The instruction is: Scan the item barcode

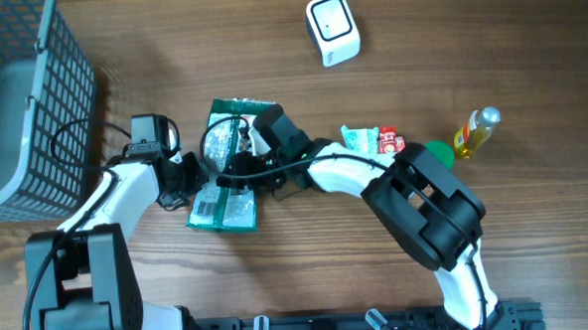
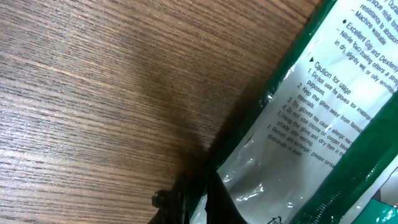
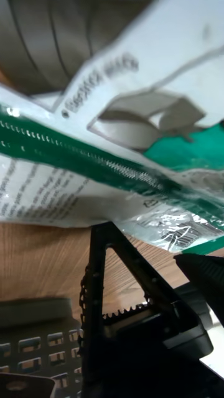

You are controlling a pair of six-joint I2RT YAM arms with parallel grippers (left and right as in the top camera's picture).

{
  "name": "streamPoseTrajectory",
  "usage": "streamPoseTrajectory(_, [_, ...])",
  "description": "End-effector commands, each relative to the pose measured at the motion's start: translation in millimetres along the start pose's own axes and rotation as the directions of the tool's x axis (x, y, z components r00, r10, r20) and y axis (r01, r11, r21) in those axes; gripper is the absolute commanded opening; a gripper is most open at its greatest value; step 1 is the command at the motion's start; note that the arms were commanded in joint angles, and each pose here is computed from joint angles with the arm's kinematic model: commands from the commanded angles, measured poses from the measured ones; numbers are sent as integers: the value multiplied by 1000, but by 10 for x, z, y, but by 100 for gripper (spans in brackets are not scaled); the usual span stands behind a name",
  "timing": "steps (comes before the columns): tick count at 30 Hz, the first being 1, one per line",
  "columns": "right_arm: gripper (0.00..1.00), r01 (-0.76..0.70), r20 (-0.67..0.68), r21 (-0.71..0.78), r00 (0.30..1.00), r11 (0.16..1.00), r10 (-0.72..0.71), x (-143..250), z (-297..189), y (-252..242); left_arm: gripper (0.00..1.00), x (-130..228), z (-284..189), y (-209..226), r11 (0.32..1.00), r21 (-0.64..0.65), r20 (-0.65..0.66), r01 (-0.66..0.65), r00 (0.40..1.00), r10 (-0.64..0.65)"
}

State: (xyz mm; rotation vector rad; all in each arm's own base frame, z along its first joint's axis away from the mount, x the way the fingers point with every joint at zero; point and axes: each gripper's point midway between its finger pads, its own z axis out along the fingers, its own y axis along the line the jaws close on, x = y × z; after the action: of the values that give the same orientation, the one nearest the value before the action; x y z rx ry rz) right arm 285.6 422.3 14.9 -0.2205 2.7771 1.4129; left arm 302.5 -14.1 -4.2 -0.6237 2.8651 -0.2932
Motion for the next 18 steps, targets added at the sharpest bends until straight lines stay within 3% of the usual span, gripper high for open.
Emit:
streamPoseTrajectory(1, [36,-40,15,96,999,995,38,77,131,-341,4,274,200,152,999,-52,-93,-8,996,3])
streamPoseTrajectory(2, [22,-14,10,97,1000,995,13,82,131,-343,4,269,197,150,999,-51,-91,-12,996,7])
streamPoseTrajectory(5, [15,-23,-4,114,1000,993,23,121,126,-388,4,95,82,102,999,-35,-36,-6,999,5])
streamPoseTrajectory(7, [4,-21,-3,114,1000,993,22,113,121,-391,4,-130,-91,29,1000,-7,43,-3,999,3])
streamPoseTrajectory(10, [4,-5,2,117,1000,993,5,98,117,-399,5,-377,-362,-79,999,27,157,-17,988,12])
streamPoseTrajectory(11, [7,30,0,117,1000,993,-30,94,117,-398,5,-439,-464,-99,999,30,197,-22,980,15])
streamPoseTrajectory(12, [33,60,-2,117,998,991,-61,84,111,-402,4,-488,-564,-97,999,22,235,-24,972,18])
streamPoseTrajectory(13, [41,59,-1,117,998,991,-60,81,109,-403,4,-508,-633,-107,999,24,256,-27,966,20])
streamPoseTrajectory(15, [41,56,1,115,998,992,-56,72,105,-403,4,-448,-665,-127,999,38,239,-29,971,19])
streamPoseTrajectory(18, [45,53,2,112,999,992,-54,65,101,-399,4,-133,-571,-147,997,75,98,-14,995,7])
